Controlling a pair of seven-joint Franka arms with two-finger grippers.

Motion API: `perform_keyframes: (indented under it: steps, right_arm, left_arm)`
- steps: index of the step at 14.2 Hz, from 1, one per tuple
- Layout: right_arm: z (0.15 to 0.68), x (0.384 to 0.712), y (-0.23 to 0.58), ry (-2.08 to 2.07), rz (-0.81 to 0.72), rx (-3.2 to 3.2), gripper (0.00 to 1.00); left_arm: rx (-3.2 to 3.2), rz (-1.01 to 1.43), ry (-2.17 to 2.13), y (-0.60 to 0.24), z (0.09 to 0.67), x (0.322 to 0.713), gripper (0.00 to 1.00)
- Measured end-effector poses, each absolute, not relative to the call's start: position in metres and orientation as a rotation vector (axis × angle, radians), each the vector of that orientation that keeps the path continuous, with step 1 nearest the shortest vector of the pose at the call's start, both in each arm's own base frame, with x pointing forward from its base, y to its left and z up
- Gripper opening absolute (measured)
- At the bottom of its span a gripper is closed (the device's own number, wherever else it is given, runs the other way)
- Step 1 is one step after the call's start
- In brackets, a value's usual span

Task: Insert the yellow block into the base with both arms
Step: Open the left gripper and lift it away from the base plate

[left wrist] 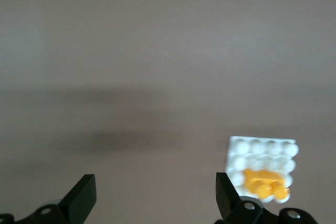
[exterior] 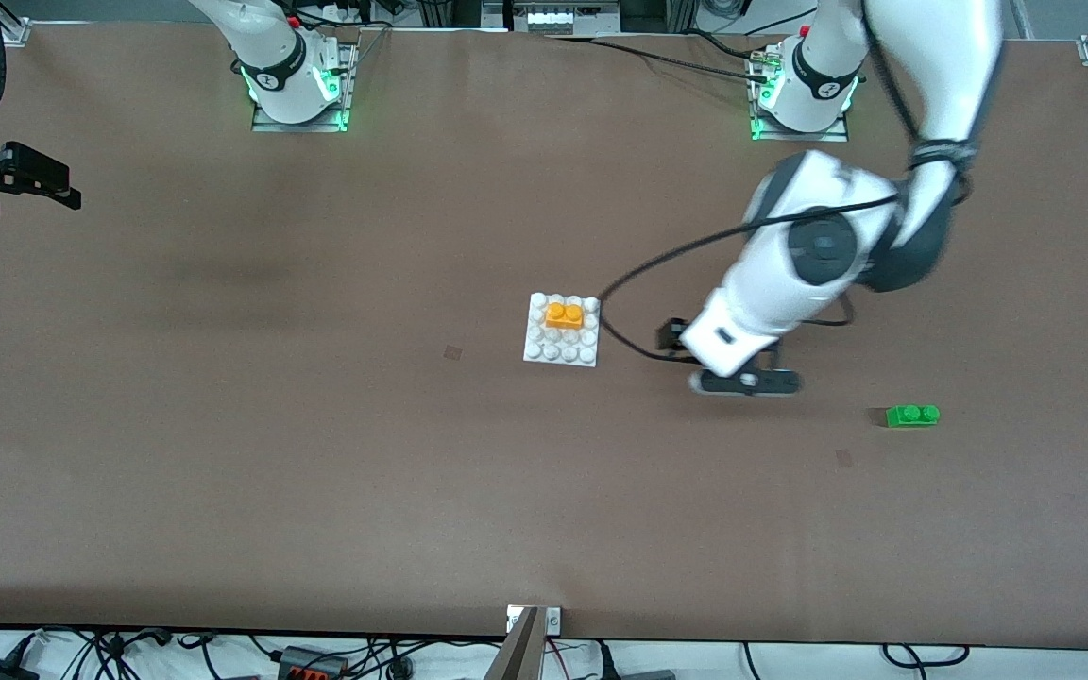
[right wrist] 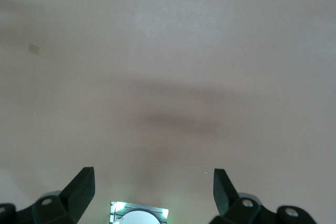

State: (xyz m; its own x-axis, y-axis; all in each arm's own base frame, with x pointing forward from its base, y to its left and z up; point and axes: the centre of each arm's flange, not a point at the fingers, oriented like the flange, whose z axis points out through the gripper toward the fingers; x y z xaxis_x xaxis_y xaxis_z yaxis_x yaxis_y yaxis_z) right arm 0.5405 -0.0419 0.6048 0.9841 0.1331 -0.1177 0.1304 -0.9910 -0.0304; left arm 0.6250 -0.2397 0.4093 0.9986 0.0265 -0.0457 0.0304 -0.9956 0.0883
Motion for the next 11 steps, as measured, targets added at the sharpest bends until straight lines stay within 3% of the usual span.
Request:
perform_keyframes:
  steps: [6,11]
  right_arm:
    - [0.605,0.540,-0.041,-0.210,0.189,-3.106,1.00]
    - [0.605,0.539,-0.041,-0.209,0.194,-3.105,1.00]
  left_arm:
    - [3.071,-0.084,0.059,-0.116,0.501,0.616,1.00]
    - [3.083,-0.061,0.138,-0.071,0.564,0.587,1.00]
